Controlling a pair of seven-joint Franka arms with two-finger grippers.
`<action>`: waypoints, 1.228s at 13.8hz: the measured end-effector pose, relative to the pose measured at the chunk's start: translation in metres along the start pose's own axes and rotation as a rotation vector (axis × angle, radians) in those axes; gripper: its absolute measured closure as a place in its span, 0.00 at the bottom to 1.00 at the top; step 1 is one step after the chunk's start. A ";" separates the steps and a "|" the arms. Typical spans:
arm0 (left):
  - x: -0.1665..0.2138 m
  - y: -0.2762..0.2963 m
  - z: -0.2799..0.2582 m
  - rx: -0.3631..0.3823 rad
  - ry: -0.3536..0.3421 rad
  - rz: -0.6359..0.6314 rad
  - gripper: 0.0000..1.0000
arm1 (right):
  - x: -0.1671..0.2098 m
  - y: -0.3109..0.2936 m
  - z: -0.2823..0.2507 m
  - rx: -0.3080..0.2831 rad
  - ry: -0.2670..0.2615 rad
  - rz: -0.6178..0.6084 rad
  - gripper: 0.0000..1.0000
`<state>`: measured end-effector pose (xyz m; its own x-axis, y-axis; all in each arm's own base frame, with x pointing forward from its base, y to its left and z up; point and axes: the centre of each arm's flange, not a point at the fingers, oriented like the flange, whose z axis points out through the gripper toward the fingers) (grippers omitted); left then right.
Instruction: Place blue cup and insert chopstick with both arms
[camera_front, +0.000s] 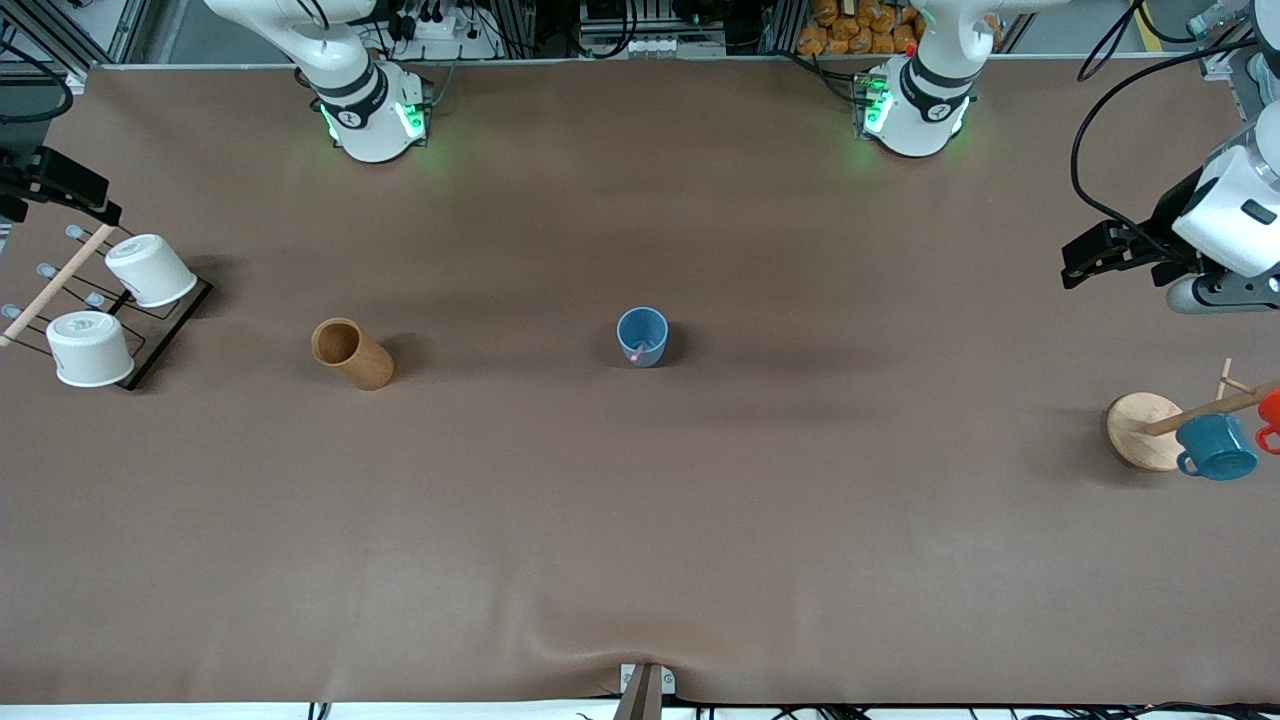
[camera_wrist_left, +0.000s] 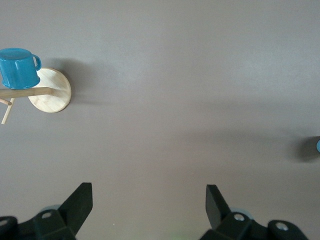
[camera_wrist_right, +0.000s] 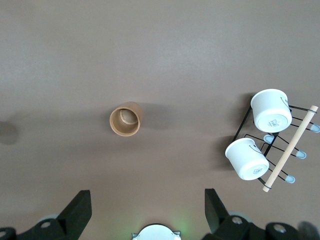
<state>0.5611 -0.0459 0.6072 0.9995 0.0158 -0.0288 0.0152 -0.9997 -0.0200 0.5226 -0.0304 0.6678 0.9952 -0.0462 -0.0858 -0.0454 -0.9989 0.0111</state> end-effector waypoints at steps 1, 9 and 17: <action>0.000 0.000 0.000 0.000 0.000 0.000 0.00 | 0.001 -0.002 0.000 0.000 0.004 -0.004 0.00; 0.000 0.000 0.000 0.000 0.000 0.000 0.00 | 0.006 -0.018 0.005 -0.003 0.024 -0.033 0.00; 0.000 0.000 0.000 0.000 0.000 0.000 0.00 | 0.007 -0.018 0.007 -0.003 0.019 -0.032 0.00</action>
<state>0.5611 -0.0459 0.6072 0.9995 0.0158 -0.0288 0.0152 -0.9997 -0.0200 0.5297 -0.0130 0.6598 0.9977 -0.0137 -0.0669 -0.0129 -0.9998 0.0115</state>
